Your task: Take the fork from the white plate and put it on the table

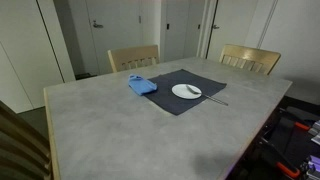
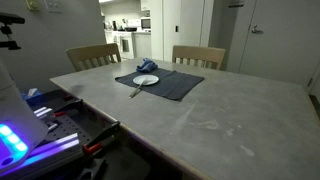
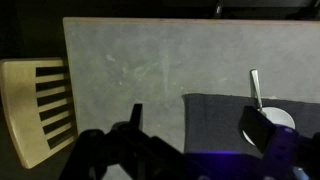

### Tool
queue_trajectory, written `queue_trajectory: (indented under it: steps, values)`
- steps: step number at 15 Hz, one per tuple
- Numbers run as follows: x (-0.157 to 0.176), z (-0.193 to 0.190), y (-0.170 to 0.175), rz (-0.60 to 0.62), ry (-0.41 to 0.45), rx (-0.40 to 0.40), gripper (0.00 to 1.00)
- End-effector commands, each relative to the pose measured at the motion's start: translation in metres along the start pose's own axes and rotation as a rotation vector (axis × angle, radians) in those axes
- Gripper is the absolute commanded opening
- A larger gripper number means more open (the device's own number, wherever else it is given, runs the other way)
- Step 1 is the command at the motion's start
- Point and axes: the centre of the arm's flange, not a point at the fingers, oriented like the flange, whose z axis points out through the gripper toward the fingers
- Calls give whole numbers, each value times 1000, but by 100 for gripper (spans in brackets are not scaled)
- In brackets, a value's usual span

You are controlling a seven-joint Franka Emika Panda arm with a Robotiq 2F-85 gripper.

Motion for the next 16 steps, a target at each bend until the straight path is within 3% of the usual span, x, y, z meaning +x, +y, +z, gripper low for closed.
queue_trajectory:
  steps: [1, 9, 16]
  values:
    - [0, 0, 0, 0, 0, 0, 100]
    - [31, 22, -21, -107, -18, 35, 100]
    - [67, 65, -44, -208, 45, 140, 100]
